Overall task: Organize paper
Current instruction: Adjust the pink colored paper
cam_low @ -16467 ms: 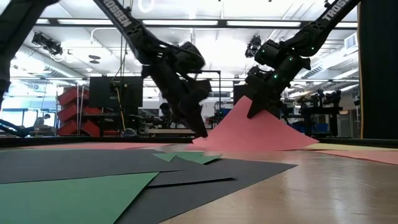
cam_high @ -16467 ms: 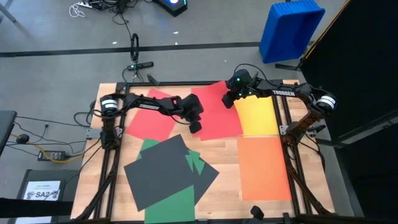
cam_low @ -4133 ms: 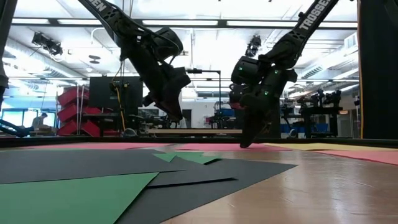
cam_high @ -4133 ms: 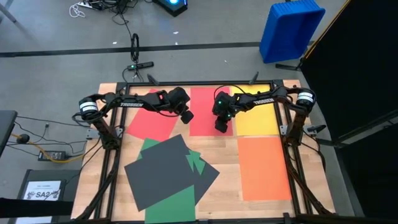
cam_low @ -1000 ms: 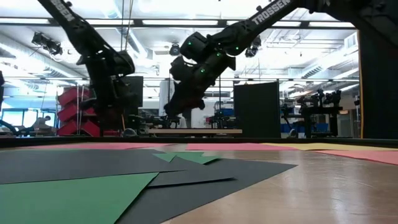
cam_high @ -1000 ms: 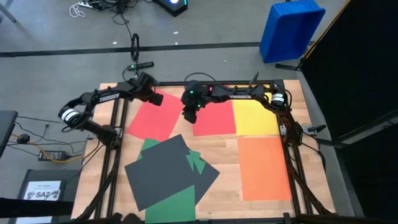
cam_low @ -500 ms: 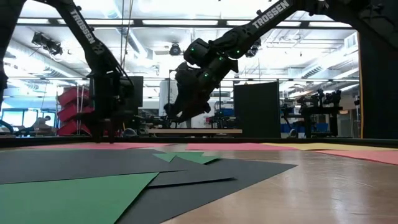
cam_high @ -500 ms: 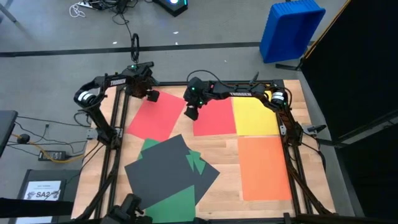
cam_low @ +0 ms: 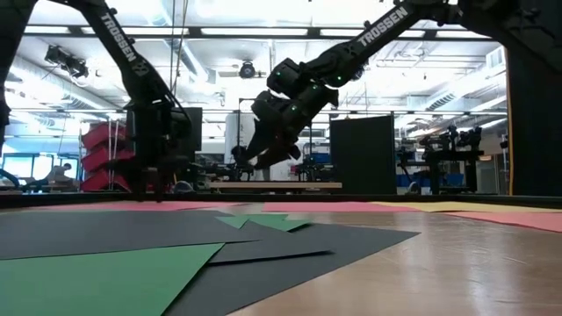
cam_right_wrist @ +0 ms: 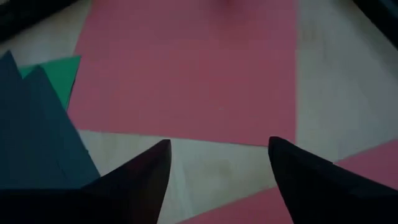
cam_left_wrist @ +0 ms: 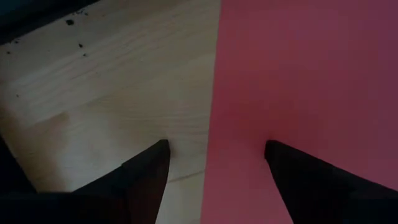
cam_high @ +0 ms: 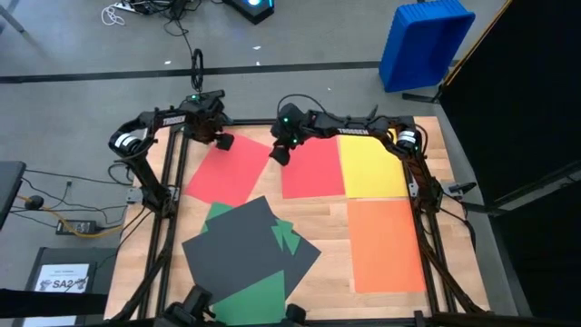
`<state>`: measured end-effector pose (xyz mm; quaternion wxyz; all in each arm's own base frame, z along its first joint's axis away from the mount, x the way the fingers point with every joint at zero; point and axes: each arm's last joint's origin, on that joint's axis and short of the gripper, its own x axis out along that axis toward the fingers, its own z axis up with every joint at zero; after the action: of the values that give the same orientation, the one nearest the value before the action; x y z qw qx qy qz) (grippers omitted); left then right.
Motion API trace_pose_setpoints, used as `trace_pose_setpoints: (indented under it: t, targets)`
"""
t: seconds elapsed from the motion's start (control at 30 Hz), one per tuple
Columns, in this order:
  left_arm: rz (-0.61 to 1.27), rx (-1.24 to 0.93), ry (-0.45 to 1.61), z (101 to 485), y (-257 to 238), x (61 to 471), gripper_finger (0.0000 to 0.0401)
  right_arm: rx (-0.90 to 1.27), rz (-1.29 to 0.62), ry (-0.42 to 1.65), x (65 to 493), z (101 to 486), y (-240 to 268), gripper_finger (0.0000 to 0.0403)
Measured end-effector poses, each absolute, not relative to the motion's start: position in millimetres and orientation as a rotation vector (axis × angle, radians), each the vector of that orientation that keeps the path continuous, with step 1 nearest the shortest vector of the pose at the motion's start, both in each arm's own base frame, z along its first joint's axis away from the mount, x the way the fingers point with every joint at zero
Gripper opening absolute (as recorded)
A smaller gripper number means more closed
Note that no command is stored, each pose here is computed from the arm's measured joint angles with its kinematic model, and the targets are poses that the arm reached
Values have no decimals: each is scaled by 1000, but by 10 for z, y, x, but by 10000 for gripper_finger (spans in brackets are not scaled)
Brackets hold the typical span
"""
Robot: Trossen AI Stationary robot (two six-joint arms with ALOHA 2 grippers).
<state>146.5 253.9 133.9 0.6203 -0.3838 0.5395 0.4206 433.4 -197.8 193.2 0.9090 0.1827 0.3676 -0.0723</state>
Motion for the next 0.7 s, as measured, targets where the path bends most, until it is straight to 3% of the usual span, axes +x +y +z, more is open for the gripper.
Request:
trace_pose_setpoints:
  t: [0.3,0.5,0.7]
  targets:
    - [823,-877,1258,1689,2546,1634,255,495,36,838,4220,1958,-1898,240]
    - [773,-757,1224,1890,2337,1899,255,396,30,875,4113,2152,-1841,231]
    - [650,-653,1305,1785,1932,2259,255,295,27,928,4005,2304,-1758,208]
